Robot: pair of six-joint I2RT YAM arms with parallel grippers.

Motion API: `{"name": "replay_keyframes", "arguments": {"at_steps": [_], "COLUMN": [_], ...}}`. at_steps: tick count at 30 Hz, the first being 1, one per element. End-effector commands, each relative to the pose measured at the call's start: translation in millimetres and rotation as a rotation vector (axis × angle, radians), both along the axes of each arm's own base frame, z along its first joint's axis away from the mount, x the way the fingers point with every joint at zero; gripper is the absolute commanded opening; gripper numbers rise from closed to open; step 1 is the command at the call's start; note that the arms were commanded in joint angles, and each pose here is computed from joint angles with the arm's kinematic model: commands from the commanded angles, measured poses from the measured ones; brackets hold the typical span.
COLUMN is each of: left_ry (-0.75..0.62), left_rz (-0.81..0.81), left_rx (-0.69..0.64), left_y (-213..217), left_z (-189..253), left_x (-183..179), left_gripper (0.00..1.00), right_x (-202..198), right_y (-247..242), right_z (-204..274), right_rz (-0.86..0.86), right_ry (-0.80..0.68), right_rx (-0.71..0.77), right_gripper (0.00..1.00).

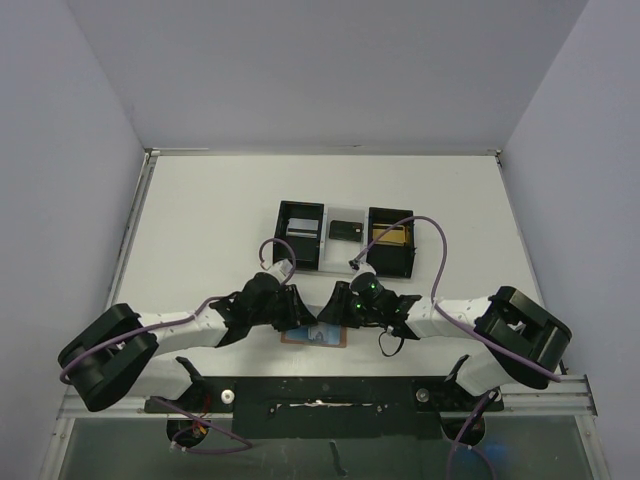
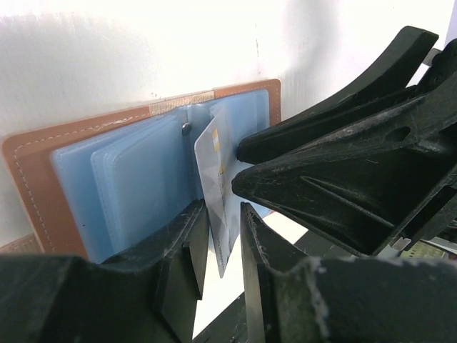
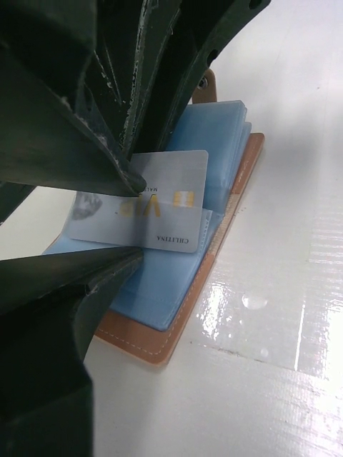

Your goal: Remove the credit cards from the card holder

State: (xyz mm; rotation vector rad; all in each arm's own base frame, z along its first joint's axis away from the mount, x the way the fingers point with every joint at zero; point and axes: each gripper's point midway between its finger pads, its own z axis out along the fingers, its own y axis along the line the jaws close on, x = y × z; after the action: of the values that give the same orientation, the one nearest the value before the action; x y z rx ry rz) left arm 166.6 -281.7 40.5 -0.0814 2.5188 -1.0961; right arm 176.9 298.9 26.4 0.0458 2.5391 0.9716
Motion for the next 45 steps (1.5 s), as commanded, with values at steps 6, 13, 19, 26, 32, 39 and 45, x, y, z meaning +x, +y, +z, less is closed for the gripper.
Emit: {"name": "replay_keyframes", "arguments": {"at_steps": [6, 13, 19, 26, 32, 39, 45], "left_ry": [-0.041, -0.066, -0.071, -0.057, -0.064, -0.061, -0.037], "left_rz": [0.03, 0.056, 0.052, 0.04, 0.05, 0.04, 0.003], "left_rx": [-0.06, -0.007, 0.014, -0.023, -0.02, -0.035, -0.105], "left_y": [-5, 8, 13, 5, 6, 3, -7], "left_z": [16, 19, 19, 20, 22, 22, 23], "left_x": [8, 11, 10, 10, 12, 11, 4], "left_gripper": [0.13, 0.0, 0.0, 0.0, 0.0, 0.03, 0.15], "right_x": [-10, -7, -3, 0, 7, 1, -3], "right_y": [-23, -26, -24, 7, 21, 21, 12], "right_z": [-23, -21, -14, 33, 46, 12, -4], "right_rz": [-0.026, -0.033, -0.027, 0.069, 0.092, 0.052, 0.002], "right_ry": [0.041, 0.038, 0.023, -0.072, -0.095, 0.011, 0.052], "right_rx": [-0.112, -0.121, -0.114, 0.068, 0.133, 0.132, 0.13], "right_gripper": [0.35, 0.35, 0.34, 0.33, 0.31, 0.3, 0.27]}}
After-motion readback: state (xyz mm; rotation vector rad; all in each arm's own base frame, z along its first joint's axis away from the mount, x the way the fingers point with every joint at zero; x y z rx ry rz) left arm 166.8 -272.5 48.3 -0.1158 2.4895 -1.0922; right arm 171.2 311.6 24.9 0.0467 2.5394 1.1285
